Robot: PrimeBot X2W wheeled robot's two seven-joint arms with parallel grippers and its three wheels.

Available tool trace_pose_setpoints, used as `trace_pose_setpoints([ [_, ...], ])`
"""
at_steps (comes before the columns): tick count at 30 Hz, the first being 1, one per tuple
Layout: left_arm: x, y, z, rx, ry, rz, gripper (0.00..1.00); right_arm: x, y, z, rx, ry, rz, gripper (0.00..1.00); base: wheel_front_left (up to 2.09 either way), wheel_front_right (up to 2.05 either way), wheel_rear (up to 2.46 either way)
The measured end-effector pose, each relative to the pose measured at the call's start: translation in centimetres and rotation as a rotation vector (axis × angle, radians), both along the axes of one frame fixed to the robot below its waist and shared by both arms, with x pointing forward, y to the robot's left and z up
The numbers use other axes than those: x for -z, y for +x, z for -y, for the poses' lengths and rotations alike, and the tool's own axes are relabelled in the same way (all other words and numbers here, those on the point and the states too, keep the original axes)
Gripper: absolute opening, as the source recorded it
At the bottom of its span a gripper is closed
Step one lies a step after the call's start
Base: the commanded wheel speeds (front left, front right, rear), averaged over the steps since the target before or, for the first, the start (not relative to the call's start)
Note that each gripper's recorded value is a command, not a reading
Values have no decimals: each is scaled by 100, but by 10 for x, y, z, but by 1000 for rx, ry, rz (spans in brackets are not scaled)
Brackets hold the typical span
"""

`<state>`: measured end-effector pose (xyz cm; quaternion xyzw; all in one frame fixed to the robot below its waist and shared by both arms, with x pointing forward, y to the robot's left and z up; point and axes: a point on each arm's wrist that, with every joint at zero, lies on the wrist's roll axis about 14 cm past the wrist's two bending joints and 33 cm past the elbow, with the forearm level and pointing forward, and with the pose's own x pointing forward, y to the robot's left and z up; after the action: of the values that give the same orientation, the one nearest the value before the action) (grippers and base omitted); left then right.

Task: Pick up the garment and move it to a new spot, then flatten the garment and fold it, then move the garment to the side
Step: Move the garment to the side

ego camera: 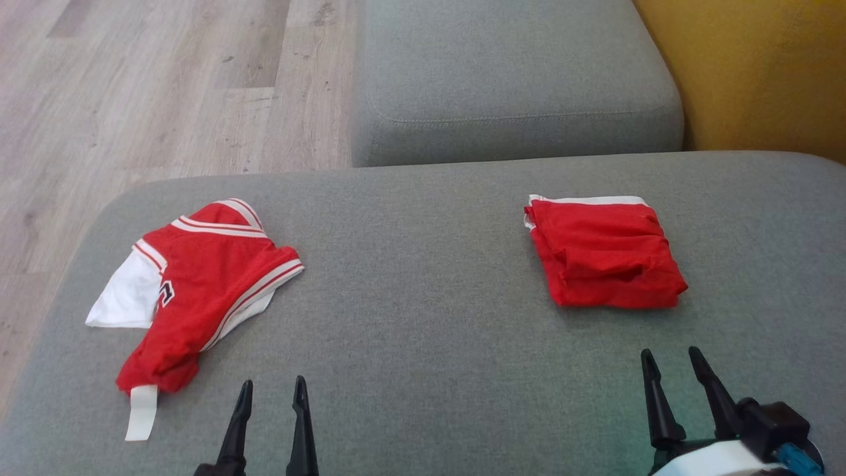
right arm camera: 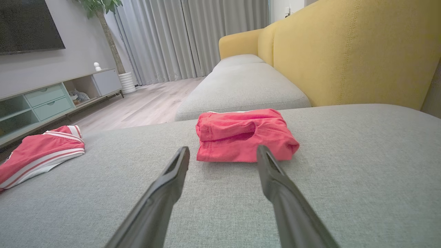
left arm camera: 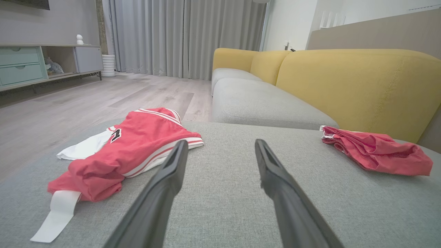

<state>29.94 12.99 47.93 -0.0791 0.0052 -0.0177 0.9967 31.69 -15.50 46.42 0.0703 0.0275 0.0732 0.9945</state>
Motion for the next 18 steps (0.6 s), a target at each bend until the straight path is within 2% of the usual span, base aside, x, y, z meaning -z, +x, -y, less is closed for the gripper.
trace_pose_setpoints([
  [12,7,7,4,17,9,-28,100,6,8,9,35,-8,-23,100,0,0,0],
  [18,3,27,16,51,4,-24,100,-7,56,23,53,-31,9,100,0,0,0],
])
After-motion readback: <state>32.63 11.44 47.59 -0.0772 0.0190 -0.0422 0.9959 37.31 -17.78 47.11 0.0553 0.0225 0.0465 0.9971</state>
